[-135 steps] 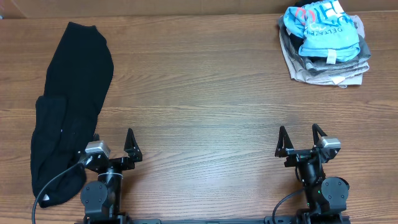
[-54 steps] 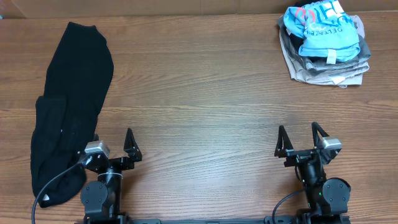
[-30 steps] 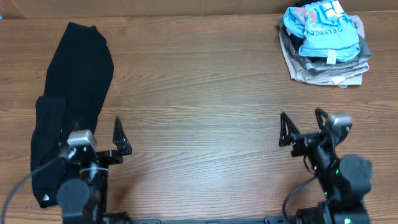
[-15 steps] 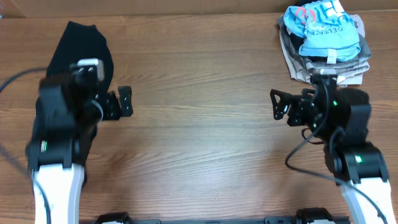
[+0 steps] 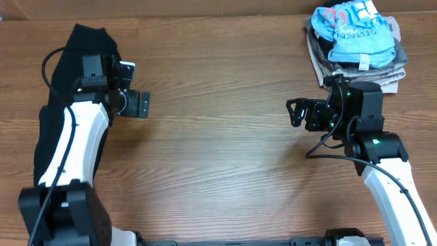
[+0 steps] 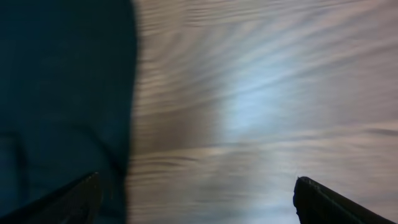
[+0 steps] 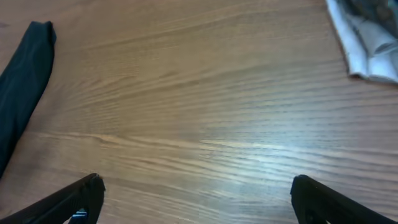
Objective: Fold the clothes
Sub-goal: 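Reach the left gripper to the black shirt and grasp its edge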
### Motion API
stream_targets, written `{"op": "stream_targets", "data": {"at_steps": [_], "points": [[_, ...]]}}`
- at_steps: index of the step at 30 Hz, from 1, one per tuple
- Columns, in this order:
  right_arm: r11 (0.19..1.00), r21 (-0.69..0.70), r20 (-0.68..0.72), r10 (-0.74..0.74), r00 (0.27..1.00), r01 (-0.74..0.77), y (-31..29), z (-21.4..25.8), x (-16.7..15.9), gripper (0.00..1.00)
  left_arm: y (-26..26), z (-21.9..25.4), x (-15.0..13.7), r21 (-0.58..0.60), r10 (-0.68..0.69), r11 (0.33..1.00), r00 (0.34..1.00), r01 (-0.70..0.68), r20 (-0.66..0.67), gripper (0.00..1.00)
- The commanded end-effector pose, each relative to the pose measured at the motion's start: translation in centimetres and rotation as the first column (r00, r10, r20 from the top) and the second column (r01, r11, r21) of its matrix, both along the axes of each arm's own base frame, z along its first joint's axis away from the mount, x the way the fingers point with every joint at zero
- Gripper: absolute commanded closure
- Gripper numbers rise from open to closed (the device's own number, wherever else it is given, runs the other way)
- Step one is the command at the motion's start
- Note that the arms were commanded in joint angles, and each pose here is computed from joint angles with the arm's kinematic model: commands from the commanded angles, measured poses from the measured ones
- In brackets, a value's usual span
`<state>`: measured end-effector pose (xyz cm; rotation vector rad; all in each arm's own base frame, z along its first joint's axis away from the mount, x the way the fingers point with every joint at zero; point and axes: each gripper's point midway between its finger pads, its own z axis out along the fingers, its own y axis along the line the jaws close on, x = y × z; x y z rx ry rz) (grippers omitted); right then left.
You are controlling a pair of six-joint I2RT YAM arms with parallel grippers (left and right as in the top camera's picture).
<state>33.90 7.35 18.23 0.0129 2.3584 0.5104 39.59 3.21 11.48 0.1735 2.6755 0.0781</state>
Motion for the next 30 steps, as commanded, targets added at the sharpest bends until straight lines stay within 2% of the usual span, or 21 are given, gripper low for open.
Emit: {"op": "stream_targets", "data": {"at_steps": [1,5,7,11,17,23,30], "points": [[0.998,0.041,0.007,0.041,0.999,-0.041,1.1,0.7,0.6,0.11,5.1,-0.6,0.4,0.246,0.108,0.964,0.994,-0.1,-0.021,0.03],[0.998,0.048,-0.023,0.049,0.999,-0.048,1.3,-0.2,0.8,0.18,7.5,-2.0,-1.0,0.326,0.172,0.936,0.981,-0.134,-0.091,0.11],[0.997,0.054,-0.035,0.054,0.998,-0.052,1.4,-0.6,0.8,0.2,7.9,-2.7,-1.8,0.323,0.187,0.936,0.974,-0.136,-0.131,0.15],[0.996,0.062,-0.048,0.062,0.997,-0.059,1.6,-1.0,0.8,0.24,8.6,-3.8,-3.8,0.311,0.251,0.933,0.946,-0.181,-0.204,0.31],[0.996,0.064,-0.054,0.064,0.996,-0.061,1.6,-1.1,0.8,0.27,8.7,-4.3,-5.3,0.296,0.33,0.92,0.914,-0.256,-0.235,0.42],[0.996,0.064,-0.077,0.064,0.995,-0.059,1.6,-1.4,0.4,0.28,8.7,-5.5,-6.4,0.302,0.338,0.918,0.904,-0.256,-0.261,0.44],[0.996,0.064,-0.09,0.064,0.994,-0.058,1.6,-1.7,0.2,0.28,10.0,-6.2,-6.1,0.303,0.383,0.9,0.9,-0.313,-0.209,0.39]]}}
